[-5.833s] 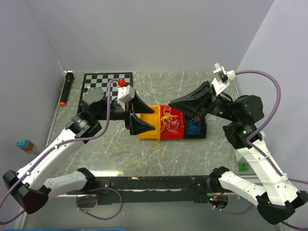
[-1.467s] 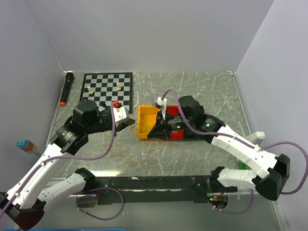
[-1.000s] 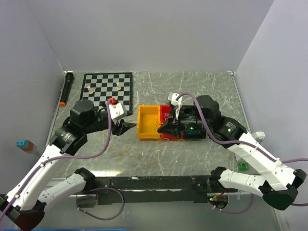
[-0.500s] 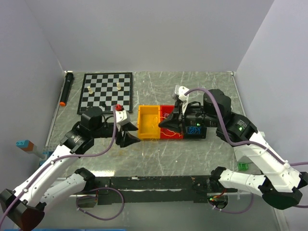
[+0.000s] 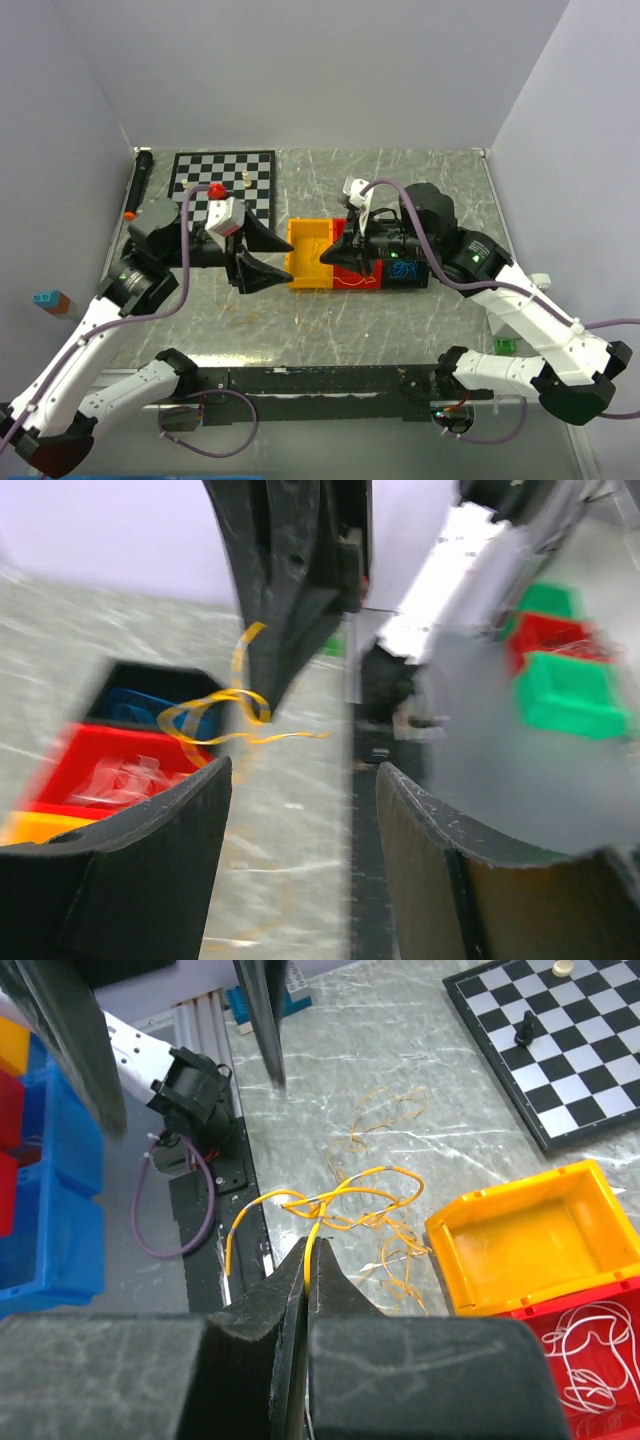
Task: Untangle the cables
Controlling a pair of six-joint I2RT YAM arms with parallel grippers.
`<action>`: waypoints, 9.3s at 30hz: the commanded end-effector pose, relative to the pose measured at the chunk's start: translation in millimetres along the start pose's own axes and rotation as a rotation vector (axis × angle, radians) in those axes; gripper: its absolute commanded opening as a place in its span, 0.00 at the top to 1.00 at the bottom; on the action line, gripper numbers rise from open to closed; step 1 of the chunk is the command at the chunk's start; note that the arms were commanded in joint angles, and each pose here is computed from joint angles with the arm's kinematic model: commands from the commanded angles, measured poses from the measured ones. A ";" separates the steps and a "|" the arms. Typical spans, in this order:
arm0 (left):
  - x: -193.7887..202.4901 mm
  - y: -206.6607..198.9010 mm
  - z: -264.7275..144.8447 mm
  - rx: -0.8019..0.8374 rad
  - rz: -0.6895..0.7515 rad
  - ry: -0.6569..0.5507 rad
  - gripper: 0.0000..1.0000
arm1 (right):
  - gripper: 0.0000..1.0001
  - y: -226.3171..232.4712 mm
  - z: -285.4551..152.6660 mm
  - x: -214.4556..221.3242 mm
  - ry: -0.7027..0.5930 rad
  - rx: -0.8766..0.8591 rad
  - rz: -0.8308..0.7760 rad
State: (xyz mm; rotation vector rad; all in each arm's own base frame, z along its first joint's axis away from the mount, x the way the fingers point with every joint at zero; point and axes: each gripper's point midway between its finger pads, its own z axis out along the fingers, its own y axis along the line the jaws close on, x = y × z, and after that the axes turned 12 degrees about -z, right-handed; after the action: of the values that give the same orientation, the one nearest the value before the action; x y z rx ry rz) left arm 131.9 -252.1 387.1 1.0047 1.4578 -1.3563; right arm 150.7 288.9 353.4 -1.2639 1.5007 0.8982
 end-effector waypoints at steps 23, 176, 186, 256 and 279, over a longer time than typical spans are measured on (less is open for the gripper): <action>4.6 23.5 21.6 0.004 -0.452 -0.107 0.42 | 1.00 -9.9 21.9 -32.1 -0.117 0.142 -0.085; 24.2 5.4 46.6 0.308 0.195 0.039 0.70 | 1.00 -2.3 -47.5 -128.0 -0.459 -0.091 0.020; 34.1 14.7 53.3 0.277 0.226 0.075 0.99 | 1.00 -5.9 -46.1 -124.8 -0.447 -0.069 0.026; 109.6 34.0 71.7 0.133 0.009 0.077 0.99 | 1.00 -22.1 -111.4 -204.3 -0.639 0.259 -0.144; 0.8 125.7 62.1 -0.234 0.324 -0.078 0.99 | 1.00 -99.7 -36.4 -117.0 -0.388 0.400 -0.027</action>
State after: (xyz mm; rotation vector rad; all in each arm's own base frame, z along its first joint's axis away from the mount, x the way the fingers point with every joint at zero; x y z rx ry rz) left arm 242.8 -301.9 351.7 0.9766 1.3329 -1.0137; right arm 227.2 267.4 491.5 -0.7924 1.2441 0.7451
